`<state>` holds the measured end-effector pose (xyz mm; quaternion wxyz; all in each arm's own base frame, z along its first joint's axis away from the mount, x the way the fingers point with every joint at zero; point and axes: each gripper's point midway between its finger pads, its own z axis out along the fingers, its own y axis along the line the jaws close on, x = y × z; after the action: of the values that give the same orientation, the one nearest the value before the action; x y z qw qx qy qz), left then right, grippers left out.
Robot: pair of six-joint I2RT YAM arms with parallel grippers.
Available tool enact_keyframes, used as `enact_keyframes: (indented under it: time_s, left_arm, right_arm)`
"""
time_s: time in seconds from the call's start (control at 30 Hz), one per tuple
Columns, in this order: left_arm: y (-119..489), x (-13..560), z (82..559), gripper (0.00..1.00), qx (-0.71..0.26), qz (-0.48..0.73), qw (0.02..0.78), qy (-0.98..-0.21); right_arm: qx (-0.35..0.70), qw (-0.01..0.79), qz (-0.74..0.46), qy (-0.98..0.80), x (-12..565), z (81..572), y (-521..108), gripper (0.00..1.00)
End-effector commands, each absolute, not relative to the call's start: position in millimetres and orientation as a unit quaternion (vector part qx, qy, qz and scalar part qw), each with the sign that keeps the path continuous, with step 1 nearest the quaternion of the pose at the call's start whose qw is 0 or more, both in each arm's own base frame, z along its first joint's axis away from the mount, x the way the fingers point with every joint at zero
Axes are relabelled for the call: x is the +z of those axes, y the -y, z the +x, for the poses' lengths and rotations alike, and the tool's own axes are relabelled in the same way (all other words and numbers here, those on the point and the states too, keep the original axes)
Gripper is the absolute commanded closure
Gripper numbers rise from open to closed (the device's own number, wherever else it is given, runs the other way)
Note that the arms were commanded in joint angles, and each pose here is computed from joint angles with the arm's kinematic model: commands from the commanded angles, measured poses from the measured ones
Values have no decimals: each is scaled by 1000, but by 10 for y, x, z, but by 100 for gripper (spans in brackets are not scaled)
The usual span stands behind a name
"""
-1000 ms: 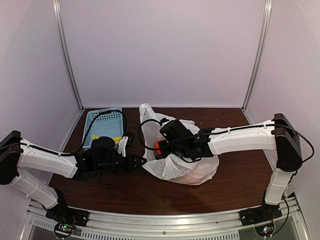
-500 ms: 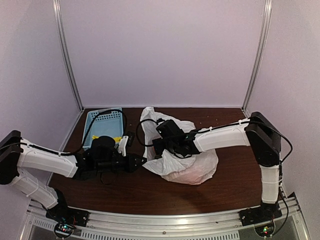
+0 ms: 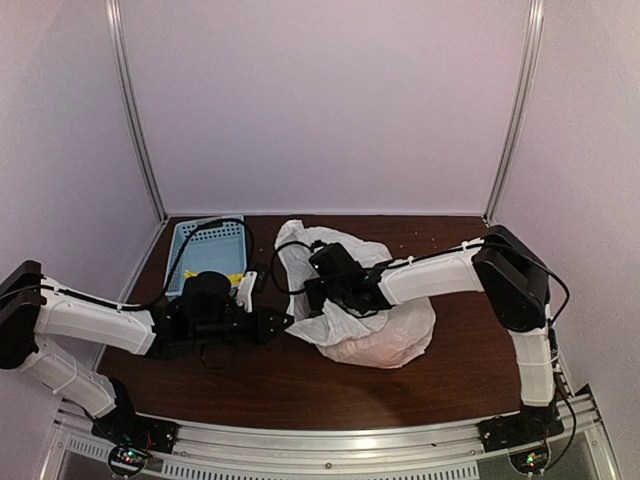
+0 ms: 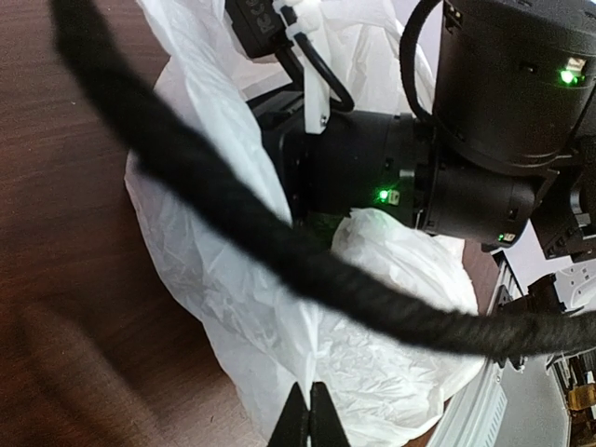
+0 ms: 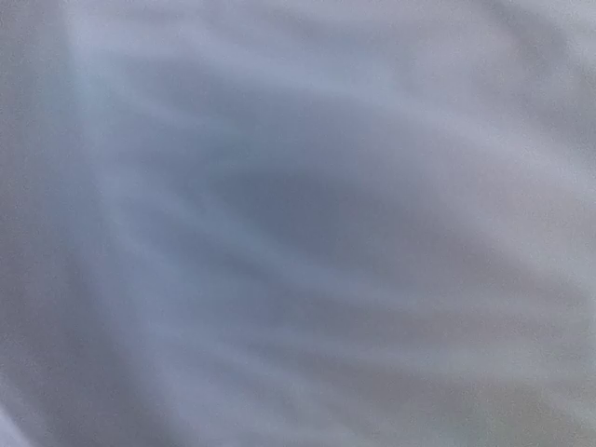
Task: Untie the knot of the plastic bag and take out the fruit
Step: Pick up the fake fruit from the takeout bag.
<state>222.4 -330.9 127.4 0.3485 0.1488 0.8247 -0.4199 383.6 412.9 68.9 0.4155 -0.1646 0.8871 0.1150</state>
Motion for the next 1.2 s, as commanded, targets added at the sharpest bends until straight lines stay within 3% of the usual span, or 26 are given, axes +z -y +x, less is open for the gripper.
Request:
enact_keyframes:
  time_s: [0.0, 0.27, 0.67, 0.9, 1.17]
  left_arm:
    - [3361, 1352, 2254, 100, -420, 154, 356, -820]
    - [3348, 1336, 2266, 100, -414, 150, 353, -825]
    - [3355, 1489, 2312, 100, -412, 145, 363, -823]
    - [3340, 1459, 2315, 100, -408, 144, 362, -826]
    - [3379, 1466, 2320, 100, -413, 146, 360, -824]
  right_arm:
    - [119, 410, -164, -889, 646, 3849, -4131, 46]
    - [145, 426, -166, -878, 962, 3789, -4115, 49]
    - [198, 460, -230, -835, 1599, 3156, -3883, 48]
    - [281, 474, -238, -800, 2044, 2784, -3922, 47]
    - [328, 524, -222, -754, 2680, 2686, -3992, 47]
